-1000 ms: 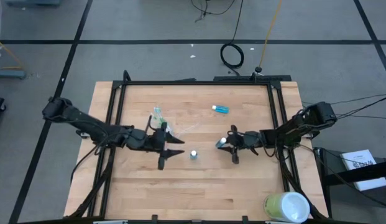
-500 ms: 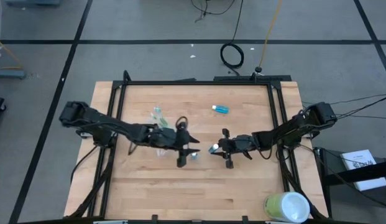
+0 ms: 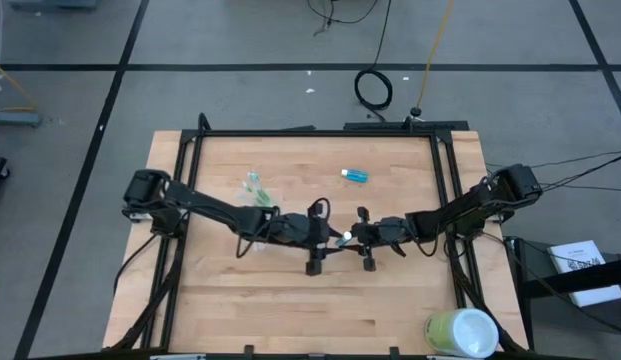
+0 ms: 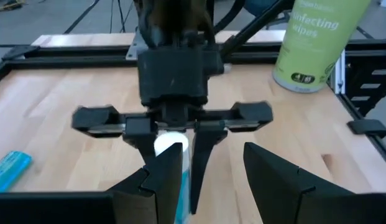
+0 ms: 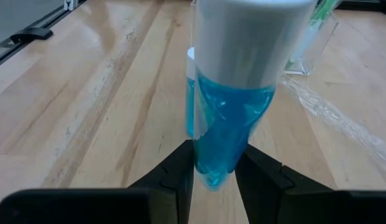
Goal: Pick & Place toothbrushing station
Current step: Put the blue mouthwash into the middle section of the transparent organizer
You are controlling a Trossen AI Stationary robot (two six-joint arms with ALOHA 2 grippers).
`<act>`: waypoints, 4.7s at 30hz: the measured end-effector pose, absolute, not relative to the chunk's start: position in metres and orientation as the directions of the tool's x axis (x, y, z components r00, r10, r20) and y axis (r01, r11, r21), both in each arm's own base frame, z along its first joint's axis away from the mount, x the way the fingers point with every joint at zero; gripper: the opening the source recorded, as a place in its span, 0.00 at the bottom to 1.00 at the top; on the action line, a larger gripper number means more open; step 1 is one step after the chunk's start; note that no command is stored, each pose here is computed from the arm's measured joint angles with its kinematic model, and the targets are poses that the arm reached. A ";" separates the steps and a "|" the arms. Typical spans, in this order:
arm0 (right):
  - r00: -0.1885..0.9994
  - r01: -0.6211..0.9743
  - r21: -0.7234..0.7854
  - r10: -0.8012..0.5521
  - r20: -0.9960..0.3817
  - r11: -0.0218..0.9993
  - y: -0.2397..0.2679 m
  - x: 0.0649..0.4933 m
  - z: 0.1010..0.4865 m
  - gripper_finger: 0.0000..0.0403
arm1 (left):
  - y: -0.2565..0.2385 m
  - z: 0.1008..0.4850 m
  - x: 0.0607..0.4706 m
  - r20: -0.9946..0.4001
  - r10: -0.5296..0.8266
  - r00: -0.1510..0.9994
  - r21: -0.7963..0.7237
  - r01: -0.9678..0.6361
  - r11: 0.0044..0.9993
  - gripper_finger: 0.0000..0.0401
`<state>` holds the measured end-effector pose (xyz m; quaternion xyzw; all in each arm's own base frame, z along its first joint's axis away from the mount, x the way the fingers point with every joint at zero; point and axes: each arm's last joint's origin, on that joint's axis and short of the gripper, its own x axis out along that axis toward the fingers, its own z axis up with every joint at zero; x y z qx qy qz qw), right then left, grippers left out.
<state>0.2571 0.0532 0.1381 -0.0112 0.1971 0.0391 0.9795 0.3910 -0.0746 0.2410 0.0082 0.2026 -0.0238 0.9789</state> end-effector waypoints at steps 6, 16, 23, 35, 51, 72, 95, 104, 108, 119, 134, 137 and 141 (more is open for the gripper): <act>0.920 -0.081 -0.006 0.072 -0.386 0.997 0.053 0.257 0.138 0.24 | -0.070 0.230 0.398 -0.397 -0.030 0.917 -0.002 0.032 0.999 0.44; 0.922 -0.080 -0.006 0.072 -0.381 0.997 0.053 0.257 0.139 0.24 | -0.048 0.249 0.406 -0.559 -0.003 0.829 -0.095 -0.061 0.994 0.44; 0.923 -0.080 -0.005 0.072 -0.379 0.997 0.053 0.257 0.139 0.24 | -0.054 0.260 0.410 -0.539 -0.013 0.842 -0.034 -0.006 0.999 0.44; 0.922 -0.082 -0.005 0.074 -0.379 0.997 0.053 0.257 0.139 0.24 | -0.062 0.241 0.422 -0.523 -0.033 0.851 -0.033 0.018 0.999 0.44; 0.922 -0.080 -0.005 0.072 -0.379 0.997 0.053 0.257 0.139 0.24 | -0.056 0.235 0.426 -0.528 -0.014 0.849 -0.035 -0.005 0.999 0.43; 0.933 -0.058 0.037 0.068 -0.354 0.998 0.053 0.258 0.143 0.25 | -0.054 0.265 0.405 -0.546 -0.003 0.838 -0.024 -0.012 1.000 0.22; 0.922 -0.095 0.060 0.110 -0.372 0.994 0.053 0.243 0.161 0.29 | -0.063 0.311 0.263 -0.488 0.362 0.794 0.059 -0.384 0.921 0.12; 0.929 -0.095 0.071 0.114 -0.352 0.993 0.053 0.236 0.167 0.29 | -0.062 0.272 0.225 -0.539 0.421 0.729 -0.029 -0.516 0.856 0.12; 0.933 -0.095 0.073 0.114 -0.341 0.993 0.052 0.234 0.167 0.29 | -0.065 0.259 0.210 -0.546 0.436 0.715 -0.054 -0.549 0.834 0.12; 0.937 -0.095 0.075 0.114 -0.331 0.993 0.052 0.232 0.165 0.29 | -0.067 0.220 0.193 -0.537 0.493 0.685 -0.109 -0.636 0.764 0.13; 0.937 -0.095 0.075 0.115 -0.330 0.993 0.052 0.232 0.165 0.29 | -0.069 0.198 0.199 -0.590 0.394 0.705 -0.184 -0.592 0.784 0.13; 0.937 -0.095 0.075 0.114 -0.330 0.993 0.052 0.232 0.165 0.29 | -0.068 0.193 0.202 -0.607 0.398 0.688 -0.170 -0.602 0.780 0.13; 0.937 -0.095 0.075 0.115 -0.330 0.993 0.052 0.232 0.165 0.29 | -0.067 0.188 0.206 -0.626 0.398 0.670 -0.154 -0.607 0.780 0.13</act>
